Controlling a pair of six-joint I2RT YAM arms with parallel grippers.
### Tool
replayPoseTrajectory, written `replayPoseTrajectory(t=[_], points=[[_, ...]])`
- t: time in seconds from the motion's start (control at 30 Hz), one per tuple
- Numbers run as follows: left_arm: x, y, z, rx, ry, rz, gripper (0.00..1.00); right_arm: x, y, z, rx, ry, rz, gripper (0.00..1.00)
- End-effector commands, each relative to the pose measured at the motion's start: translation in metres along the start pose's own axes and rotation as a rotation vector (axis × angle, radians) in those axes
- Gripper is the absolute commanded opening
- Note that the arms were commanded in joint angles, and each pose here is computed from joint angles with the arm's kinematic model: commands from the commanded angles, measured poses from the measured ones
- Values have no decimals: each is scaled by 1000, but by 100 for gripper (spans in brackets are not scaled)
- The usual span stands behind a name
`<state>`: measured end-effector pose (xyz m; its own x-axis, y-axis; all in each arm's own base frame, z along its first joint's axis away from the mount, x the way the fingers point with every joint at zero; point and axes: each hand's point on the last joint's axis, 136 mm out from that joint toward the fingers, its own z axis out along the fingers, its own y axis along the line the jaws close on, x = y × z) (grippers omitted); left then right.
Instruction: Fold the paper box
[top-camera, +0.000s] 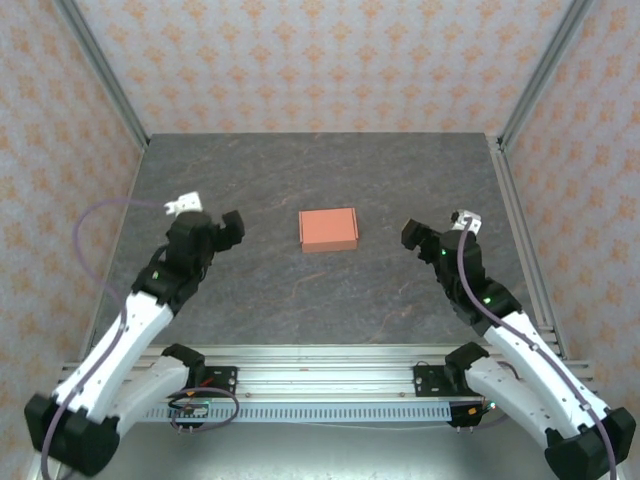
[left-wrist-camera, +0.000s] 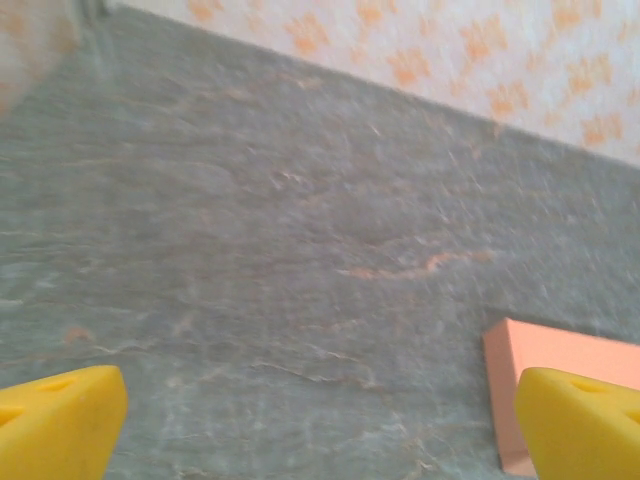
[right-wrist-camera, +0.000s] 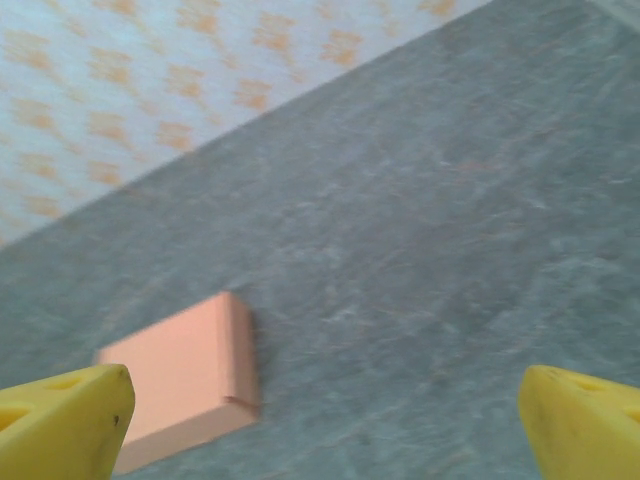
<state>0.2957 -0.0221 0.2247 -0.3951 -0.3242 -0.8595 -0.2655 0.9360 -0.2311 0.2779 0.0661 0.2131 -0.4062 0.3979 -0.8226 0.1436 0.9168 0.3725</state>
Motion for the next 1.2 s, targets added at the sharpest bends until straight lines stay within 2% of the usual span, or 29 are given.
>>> replayPoseTrajectory(t=[0.0,0.2,0.33,0.43,0.53,0.6,0.7,0.97,1.1,1.17], points=[[-4,29,-8,-79,-176,-14,100,-2,-23,10,111,-86,-138,99],[23,49,-7,-84,-282,87,100,-12,-35,28,169,-176,-208,99],[26,56,-1,-113,-380,156,100,-16,-38,43,180,-228,-271,99],[25,55,11,-137,-387,219,100,-20,-44,54,198,-245,-297,99],[23,60,36,-157,-353,208,100,-18,-51,68,211,-244,-326,99],[26,66,61,-161,-288,173,100,-15,-55,77,209,-248,-337,99],[29,62,90,-158,-216,198,100,-9,-63,89,214,-235,-344,99],[40,51,125,-129,-168,279,100,-3,-89,104,223,-231,-297,99],[57,47,146,-95,-104,309,100,-3,-90,109,200,-235,-299,99],[58,51,151,-69,-85,281,100,-1,-90,111,189,-231,-302,99]])
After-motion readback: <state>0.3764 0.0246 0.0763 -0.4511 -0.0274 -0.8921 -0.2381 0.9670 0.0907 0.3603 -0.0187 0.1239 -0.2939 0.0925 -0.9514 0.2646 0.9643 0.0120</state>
